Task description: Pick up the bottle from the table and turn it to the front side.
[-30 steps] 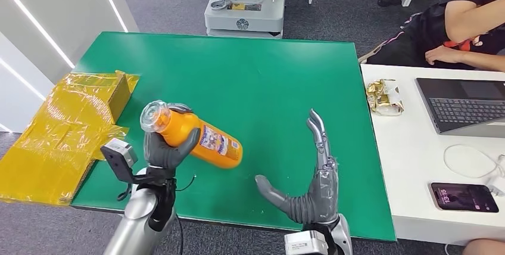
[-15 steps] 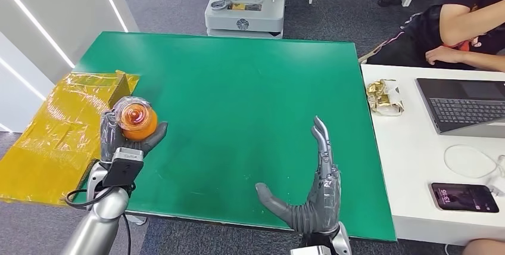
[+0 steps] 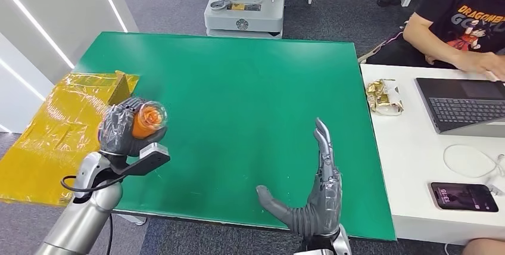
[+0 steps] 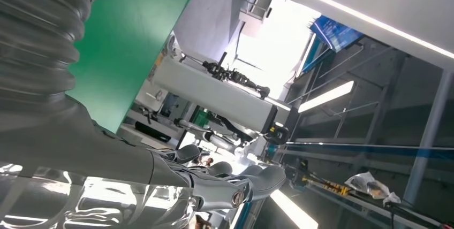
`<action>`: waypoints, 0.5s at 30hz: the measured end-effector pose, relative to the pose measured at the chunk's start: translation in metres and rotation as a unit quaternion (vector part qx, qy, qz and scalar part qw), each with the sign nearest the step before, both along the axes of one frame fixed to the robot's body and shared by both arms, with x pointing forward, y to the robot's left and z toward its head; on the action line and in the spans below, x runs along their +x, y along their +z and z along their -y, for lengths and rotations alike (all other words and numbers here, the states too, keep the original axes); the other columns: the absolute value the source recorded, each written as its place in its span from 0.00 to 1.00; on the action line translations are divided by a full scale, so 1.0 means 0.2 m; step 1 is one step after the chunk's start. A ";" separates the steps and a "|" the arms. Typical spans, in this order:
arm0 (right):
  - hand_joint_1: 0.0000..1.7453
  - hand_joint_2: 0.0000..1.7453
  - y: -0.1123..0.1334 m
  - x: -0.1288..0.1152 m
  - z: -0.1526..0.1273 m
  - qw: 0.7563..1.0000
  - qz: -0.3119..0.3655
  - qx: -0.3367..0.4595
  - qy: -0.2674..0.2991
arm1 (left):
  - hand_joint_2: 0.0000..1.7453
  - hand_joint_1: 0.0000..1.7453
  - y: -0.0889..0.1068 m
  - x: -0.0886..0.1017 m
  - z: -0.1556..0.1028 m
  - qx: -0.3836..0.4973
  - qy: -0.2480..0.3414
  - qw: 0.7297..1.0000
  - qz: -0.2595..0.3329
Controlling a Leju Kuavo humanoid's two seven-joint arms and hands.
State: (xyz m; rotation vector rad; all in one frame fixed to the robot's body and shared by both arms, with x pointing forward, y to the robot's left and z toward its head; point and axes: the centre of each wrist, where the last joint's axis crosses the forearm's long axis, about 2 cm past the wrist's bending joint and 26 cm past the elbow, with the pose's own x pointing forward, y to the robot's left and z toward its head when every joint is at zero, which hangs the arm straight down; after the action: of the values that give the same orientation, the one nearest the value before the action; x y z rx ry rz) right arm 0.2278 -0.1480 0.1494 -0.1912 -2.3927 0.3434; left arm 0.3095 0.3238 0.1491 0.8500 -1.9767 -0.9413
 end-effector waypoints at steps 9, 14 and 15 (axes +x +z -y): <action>0.00 1.00 0.00 -0.01 0.01 1.000 -0.007 0.003 0.021 | 1.00 1.00 -0.08 0.13 -0.15 0.177 -0.006 0.984 -0.034; 0.00 1.00 0.00 -0.01 0.00 1.000 -0.007 0.004 0.030 | 1.00 1.00 -0.12 0.17 -0.26 0.270 0.015 0.960 -0.069; 0.00 1.00 0.00 -0.01 0.00 0.999 -0.007 0.004 0.031 | 1.00 1.00 -0.13 0.18 -0.28 0.282 0.020 0.956 -0.076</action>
State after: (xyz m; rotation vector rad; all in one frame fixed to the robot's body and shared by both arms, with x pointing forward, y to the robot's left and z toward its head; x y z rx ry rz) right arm 0.2260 -0.1481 0.1501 -0.1100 -2.3900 0.3621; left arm 0.3461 0.3792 0.1226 1.0803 -1.5677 -1.5343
